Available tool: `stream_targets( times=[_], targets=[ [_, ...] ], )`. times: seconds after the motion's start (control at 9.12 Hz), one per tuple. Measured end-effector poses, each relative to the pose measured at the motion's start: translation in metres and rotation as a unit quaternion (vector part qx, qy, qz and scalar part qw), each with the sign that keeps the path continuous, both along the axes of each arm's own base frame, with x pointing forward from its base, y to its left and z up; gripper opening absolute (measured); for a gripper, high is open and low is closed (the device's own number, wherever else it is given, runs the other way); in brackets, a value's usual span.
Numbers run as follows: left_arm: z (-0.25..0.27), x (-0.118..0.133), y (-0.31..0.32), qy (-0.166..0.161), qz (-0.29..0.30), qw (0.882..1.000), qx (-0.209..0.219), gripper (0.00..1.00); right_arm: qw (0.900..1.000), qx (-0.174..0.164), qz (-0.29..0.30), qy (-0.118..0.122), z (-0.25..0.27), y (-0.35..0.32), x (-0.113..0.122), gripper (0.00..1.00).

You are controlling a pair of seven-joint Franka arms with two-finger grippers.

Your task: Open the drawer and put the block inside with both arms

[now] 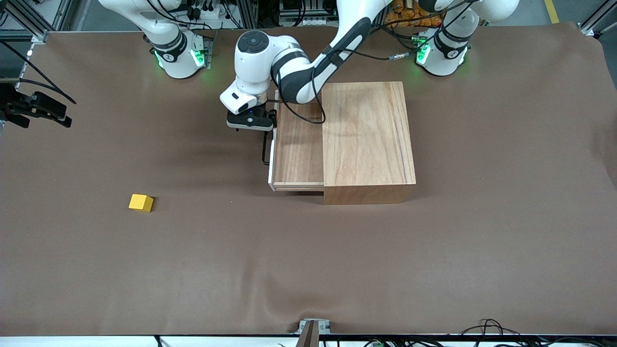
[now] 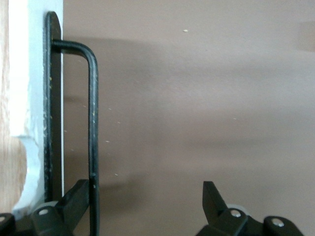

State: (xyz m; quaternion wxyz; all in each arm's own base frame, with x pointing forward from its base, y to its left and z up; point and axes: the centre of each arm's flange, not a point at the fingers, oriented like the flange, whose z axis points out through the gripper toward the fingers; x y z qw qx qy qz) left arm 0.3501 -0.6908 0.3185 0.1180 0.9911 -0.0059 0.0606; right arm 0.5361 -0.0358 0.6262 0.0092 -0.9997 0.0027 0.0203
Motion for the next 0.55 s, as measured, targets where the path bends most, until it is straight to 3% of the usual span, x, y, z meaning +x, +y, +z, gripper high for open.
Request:
stream_targets(
  times=[0.55],
  targets=[
    [0.044, 0.018, 0.02, 0.009, 0.02, 0.999, 0.036, 1.0, 1.0, 0.0, 0.0, 0.003, -0.003, 0.0, 0.002, 1.0]
  ],
)
